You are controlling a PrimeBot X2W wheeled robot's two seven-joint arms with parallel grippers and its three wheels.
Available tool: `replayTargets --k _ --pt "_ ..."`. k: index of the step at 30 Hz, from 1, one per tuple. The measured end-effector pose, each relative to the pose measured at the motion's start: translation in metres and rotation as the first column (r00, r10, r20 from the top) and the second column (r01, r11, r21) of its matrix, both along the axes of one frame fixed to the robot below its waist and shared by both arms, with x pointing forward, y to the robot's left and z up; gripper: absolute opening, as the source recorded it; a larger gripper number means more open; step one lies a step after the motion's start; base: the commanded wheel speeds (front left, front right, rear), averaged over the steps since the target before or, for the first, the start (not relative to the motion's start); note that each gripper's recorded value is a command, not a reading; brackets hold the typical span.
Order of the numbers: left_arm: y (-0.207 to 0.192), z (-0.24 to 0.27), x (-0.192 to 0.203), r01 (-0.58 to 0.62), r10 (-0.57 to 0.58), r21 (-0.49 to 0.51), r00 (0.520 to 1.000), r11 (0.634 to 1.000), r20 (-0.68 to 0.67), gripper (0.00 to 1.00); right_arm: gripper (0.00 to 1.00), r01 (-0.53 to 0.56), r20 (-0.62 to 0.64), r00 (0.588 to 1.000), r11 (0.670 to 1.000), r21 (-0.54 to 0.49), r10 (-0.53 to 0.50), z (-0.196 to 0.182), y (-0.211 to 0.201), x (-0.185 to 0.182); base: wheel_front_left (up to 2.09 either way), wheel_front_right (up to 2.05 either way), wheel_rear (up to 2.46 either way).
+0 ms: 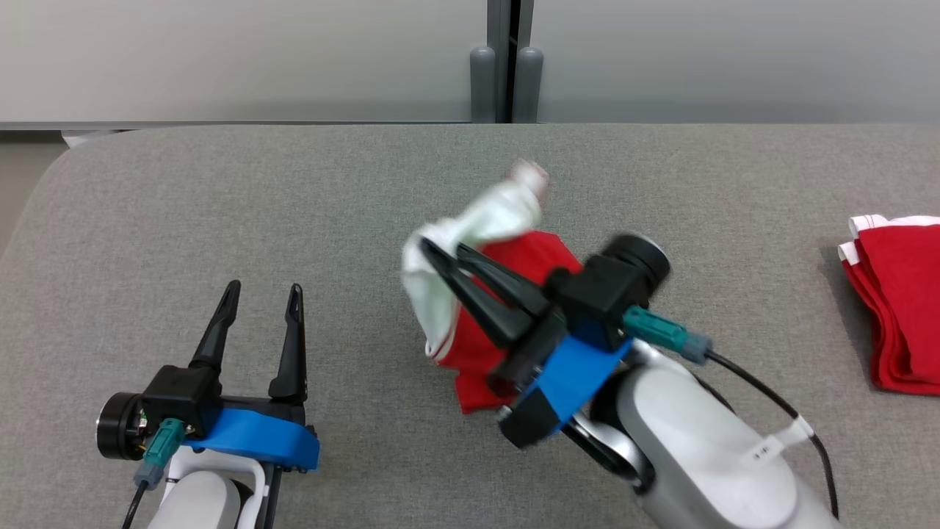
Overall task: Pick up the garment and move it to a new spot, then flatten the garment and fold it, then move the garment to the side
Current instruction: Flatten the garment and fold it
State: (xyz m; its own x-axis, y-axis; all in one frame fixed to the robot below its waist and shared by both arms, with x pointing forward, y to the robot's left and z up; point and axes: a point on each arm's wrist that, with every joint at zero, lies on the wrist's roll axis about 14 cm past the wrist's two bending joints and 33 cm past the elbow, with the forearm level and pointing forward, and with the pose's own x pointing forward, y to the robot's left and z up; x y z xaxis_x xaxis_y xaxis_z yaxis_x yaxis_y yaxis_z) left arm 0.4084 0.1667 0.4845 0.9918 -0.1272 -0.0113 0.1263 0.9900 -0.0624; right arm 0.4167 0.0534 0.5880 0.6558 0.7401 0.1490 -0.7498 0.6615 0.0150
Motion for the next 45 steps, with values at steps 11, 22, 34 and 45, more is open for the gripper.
replayTargets --k 11,22,34,45 --pt "-0.004 -0.002 -0.001 0.002 -0.002 -0.009 1.0 1.0 -0.004 1.0 0.0 -0.158 0.342 0.934 0.978 0.136 0.103 0.128 0.039 0.007 0.0 0.0 0.0" --pt "-0.016 -0.008 0.004 0.031 -0.032 -0.019 0.999 0.999 -0.018 1.0 0.0 0.13 0.196 0.965 0.965 0.229 -0.177 0.095 -0.038 0.07 0.0 0.0 0.0" --pt "-0.03 -0.023 0.013 0.083 -0.084 -0.017 0.995 0.996 -0.05 1.0 0.0 0.595 -0.313 0.761 0.803 -0.013 -0.569 -0.123 -0.199 0.048 0.0 0.0 0.0" --pt "-0.028 -0.026 0.011 0.084 -0.084 -0.005 0.995 0.996 -0.058 1.0 1.0 0.695 -0.32 0.669 0.717 -0.052 -0.671 -0.144 -0.246 0.036 0.0 0.0 0.0"
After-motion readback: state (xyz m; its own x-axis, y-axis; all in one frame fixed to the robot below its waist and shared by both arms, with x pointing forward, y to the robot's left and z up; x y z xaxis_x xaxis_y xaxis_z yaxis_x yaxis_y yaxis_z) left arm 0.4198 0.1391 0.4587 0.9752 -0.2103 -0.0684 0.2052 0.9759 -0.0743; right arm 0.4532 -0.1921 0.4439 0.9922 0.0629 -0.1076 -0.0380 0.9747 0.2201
